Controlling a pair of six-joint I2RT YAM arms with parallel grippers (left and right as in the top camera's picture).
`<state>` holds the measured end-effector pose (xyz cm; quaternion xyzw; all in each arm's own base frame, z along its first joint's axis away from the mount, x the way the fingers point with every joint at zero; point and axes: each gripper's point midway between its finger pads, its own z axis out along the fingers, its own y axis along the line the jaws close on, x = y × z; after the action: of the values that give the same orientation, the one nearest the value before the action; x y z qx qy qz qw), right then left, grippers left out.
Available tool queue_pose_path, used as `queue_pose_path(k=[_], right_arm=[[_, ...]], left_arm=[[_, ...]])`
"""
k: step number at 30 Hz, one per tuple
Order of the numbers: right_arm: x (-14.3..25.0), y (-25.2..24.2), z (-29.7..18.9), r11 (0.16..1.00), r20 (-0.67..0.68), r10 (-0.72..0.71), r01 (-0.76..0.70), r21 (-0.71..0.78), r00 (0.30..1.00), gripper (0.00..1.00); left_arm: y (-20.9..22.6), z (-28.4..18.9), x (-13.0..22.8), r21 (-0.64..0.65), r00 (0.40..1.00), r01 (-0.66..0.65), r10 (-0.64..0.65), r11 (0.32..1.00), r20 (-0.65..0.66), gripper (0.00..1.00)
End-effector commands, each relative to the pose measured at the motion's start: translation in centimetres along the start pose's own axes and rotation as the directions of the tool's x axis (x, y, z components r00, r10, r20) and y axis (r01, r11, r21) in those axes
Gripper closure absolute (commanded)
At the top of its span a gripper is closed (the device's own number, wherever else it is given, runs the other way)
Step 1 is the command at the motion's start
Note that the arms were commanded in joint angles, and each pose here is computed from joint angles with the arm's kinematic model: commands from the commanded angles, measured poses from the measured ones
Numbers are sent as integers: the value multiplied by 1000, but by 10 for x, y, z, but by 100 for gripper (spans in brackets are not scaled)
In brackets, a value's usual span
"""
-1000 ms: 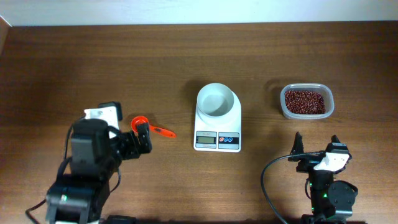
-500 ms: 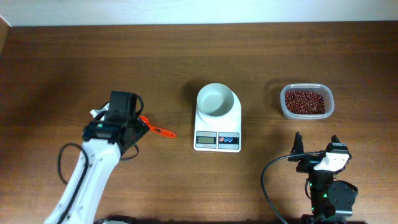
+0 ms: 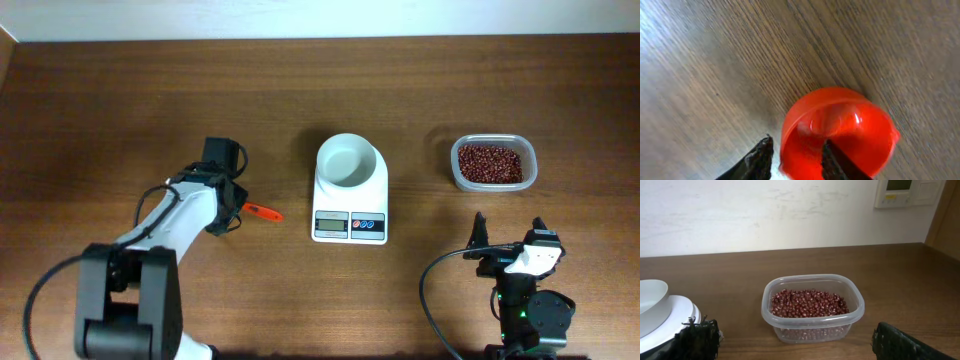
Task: Scoop and weigh 50g on scale
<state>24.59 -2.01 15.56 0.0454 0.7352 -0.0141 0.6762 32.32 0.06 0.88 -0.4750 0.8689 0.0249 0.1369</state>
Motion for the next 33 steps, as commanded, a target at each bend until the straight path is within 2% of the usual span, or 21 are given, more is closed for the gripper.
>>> queue_pose_path(k=[1, 2, 3, 9, 12, 15, 18, 22, 24, 27, 33], right_arm=[[4, 2, 0, 1000, -9, -8, 8, -12, 1000, 1], [4, 2, 0, 1000, -9, -8, 8, -12, 1000, 1], [4, 2, 0, 1000, -9, -8, 8, -12, 1000, 1], [4, 2, 0, 1000, -9, -8, 8, -12, 1000, 1], [4, 2, 0, 1000, -9, -8, 8, -12, 1000, 1], [4, 2, 0, 1000, -9, -8, 8, -12, 1000, 1], [4, 2, 0, 1000, -9, -9, 9, -12, 1000, 1], [4, 2, 0, 1000, -9, -8, 8, -12, 1000, 1], [4, 2, 0, 1000, -9, -8, 8, -12, 1000, 1], [4, 2, 0, 1000, -9, -8, 8, -12, 1000, 1], [4, 2, 0, 1000, -9, -8, 8, -12, 1000, 1]], left_arm=[[4, 16, 4, -37, 1000, 23, -24, 999, -6, 82], [4, 18, 4, -39, 1000, 23, -23, 999, -7, 89], [3, 19, 4, -35, 1000, 24, -24, 999, -5, 100], [-3, 19, 3, -10, 1000, 19, -19, 1000, -6, 100], [0, 13, 11, -9, 999, -12, 11, 1000, -49, 100], [5, -19, 10, 19, 996, 74, -73, 997, -54, 100], [4, -76, -4, 146, 995, 101, -102, 984, 0, 100], [13, -150, -24, 331, 983, 71, -122, 941, 137, 100], [15, -170, -28, 392, 977, 66, -140, 918, 164, 100], [22, -190, -28, 444, 969, 65, -162, 894, 184, 100], [31, -190, -23, 426, 973, 66, -152, 902, 173, 100]])
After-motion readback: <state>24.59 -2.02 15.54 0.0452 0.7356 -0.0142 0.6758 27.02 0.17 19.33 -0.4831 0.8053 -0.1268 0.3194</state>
